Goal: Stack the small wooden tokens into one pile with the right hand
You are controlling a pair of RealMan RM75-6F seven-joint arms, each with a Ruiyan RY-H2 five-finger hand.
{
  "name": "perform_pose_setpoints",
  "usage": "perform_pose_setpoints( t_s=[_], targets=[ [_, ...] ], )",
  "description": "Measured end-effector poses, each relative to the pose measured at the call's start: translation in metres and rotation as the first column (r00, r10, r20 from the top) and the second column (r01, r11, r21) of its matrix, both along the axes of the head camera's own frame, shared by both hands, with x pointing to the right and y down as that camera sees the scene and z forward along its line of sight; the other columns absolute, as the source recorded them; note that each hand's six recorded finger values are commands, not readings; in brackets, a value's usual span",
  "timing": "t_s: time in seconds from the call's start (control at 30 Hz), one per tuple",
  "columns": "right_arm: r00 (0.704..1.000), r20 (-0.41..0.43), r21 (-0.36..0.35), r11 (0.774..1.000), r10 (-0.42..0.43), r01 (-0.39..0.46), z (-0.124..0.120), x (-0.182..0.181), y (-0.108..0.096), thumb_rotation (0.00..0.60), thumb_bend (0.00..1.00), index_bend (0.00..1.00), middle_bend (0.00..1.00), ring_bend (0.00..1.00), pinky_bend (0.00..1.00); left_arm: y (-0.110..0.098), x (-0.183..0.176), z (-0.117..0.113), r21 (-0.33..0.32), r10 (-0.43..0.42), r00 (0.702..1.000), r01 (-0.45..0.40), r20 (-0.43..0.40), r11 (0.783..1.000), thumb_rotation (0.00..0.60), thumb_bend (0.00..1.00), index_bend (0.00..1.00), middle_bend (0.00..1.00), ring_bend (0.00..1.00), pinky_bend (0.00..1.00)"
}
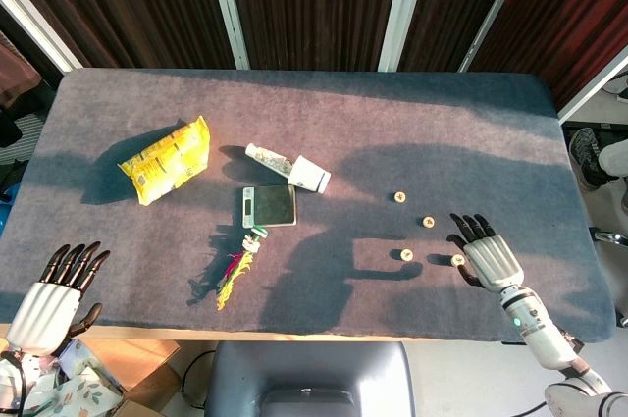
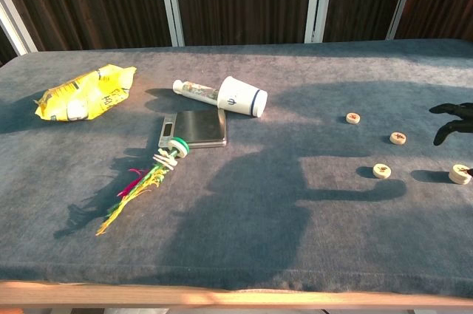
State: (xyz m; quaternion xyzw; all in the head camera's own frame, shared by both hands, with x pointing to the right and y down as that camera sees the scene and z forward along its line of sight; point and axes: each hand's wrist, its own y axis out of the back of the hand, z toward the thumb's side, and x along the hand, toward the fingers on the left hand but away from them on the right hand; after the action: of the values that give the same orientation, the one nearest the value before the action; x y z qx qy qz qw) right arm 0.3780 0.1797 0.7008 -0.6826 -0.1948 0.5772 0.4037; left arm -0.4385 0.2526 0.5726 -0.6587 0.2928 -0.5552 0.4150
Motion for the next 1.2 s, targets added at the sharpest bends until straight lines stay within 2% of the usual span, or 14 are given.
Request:
perform_pose_setpoints(
  t_s=[0.23, 0.57, 1.2],
  targets=[
    [0.998, 0.051, 0.025, 0.999, -0.026, 0.025, -0.004, -0.027, -0.015, 0.6, 0.52, 0.42, 0.0, 0.0, 0.0, -0.001, 0.0, 0.001, -0.003, 0.001, 1.0, -0.001, 0.004, 1.0, 0.6, 0.36, 0.0, 0.0, 0.0, 0.04],
    [0.995, 0.066, -0.041, 0.996, -0.074, 0.077, 0.025, -0.072, -0.016, 0.6, 0.52, 0.45, 0.0, 0.0, 0.0, -0.002, -0.002, 0.001, -0.005, -0.005, 1.0, 0.005, 0.003, 1.0, 0.6, 0.36, 0.0, 0.0, 0.0, 0.04],
    [0.993, 0.073, -0.054, 0.994, -0.094, 0.098, 0.033, -0.083, -0.012, 0.6, 0.52, 0.52, 0.0, 0.0, 0.0, -0.002, -0.002, 0.0, -0.005, -0.004, 1.0, 0.004, 0.001, 1.0, 0.6, 0.36, 0.0, 0.0, 0.0, 0.04]
  ],
)
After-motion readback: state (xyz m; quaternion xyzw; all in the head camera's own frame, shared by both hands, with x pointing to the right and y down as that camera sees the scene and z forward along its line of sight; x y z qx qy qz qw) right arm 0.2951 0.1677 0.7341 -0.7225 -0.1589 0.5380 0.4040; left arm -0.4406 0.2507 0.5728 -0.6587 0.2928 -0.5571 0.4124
